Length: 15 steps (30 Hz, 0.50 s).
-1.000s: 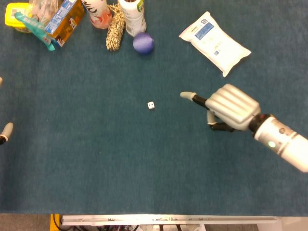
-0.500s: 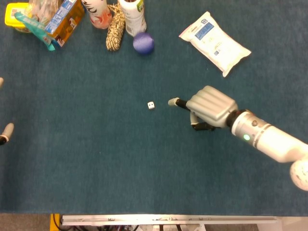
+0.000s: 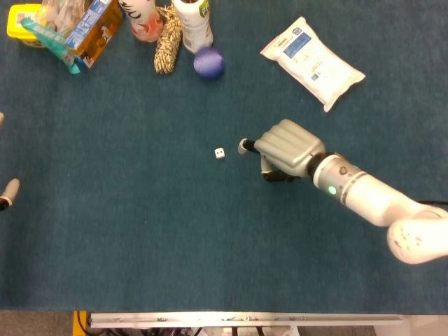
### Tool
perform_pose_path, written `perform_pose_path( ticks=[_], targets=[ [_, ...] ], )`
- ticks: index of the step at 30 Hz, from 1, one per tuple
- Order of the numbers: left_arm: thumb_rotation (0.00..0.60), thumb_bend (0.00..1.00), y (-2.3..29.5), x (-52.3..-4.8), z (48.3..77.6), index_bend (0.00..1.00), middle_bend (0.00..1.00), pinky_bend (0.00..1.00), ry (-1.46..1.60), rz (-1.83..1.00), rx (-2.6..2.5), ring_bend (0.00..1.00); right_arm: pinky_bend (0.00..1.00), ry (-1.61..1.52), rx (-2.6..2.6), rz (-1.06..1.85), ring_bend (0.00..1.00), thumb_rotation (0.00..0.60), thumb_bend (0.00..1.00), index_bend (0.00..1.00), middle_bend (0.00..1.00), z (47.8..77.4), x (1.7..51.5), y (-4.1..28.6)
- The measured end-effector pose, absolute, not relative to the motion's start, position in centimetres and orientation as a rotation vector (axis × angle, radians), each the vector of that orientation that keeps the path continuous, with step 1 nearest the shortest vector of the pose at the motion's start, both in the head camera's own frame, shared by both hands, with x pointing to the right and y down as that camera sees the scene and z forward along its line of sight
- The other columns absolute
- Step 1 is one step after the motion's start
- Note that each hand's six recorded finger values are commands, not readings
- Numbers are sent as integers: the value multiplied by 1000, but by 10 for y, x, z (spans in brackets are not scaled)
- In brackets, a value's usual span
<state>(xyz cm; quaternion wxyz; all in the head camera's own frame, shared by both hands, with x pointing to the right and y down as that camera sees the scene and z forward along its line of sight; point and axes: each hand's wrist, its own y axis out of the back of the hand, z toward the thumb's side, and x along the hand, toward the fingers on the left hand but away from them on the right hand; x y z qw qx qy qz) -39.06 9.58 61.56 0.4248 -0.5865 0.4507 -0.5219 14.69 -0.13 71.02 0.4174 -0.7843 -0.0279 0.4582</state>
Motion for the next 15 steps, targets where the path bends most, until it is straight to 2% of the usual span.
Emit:
perform_pose_path(
  ticks=[15],
  targets=[
    [600,258,98,-395,613,17,104,46,1141,-1309,-1457,48,1000,-68,-1963,1170,1000,313,992,252,1000,741,106,-15]
  ],
)
